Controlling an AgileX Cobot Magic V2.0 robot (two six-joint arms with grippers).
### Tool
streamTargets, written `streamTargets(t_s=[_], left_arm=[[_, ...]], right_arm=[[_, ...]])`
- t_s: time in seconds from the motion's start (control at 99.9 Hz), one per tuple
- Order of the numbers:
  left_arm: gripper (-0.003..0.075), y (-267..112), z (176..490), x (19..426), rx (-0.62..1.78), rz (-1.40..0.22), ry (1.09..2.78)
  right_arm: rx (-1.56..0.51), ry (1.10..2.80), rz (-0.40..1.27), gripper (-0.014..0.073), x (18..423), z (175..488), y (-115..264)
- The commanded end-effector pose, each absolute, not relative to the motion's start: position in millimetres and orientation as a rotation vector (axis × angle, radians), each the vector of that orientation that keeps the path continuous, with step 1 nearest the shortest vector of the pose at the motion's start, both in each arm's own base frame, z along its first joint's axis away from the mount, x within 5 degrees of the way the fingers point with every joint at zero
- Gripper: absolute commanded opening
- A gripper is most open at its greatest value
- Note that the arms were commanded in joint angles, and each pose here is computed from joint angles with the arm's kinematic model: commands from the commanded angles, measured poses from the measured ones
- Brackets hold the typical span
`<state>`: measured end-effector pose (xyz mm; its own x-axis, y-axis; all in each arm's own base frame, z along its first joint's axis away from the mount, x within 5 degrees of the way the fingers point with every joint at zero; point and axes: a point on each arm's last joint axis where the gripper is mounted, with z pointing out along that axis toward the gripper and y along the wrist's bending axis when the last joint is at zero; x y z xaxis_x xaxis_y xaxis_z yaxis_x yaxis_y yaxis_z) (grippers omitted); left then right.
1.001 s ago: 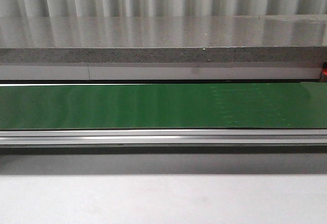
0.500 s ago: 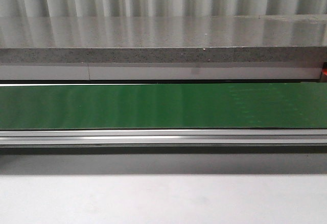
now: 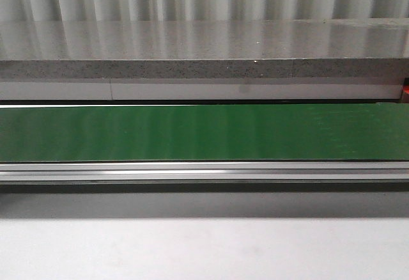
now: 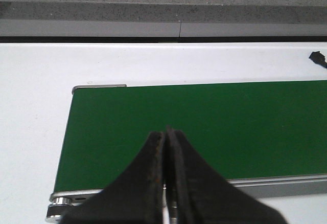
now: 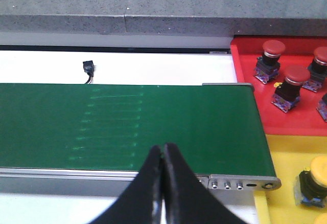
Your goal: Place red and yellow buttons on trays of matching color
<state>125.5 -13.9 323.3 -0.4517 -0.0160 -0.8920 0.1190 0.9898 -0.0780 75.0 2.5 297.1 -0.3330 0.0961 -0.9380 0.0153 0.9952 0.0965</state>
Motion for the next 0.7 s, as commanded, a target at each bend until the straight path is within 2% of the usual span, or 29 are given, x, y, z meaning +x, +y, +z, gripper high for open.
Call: streamTargets(t_s=[0.0,0.46,0.691], left_arm=[[-0.002,-14.5,337.4,127.8,0.059,-0.166,1.942],[-0.002,-14.5,337.4,127.8,0.059,-0.166,1.942],[-0.002,-14.5,337.2,127.7,0.06,-0.166,1.944]], right_arm=[[0.101,1.78,0.056,-0.0067,72.1,303.9,-0.4],[0.129,1.604,0.048,-0.0067,42.2,241.1,-1.8],[0.128,1.569,0.047,-0.0067,48.8,226.2,-2.4]])
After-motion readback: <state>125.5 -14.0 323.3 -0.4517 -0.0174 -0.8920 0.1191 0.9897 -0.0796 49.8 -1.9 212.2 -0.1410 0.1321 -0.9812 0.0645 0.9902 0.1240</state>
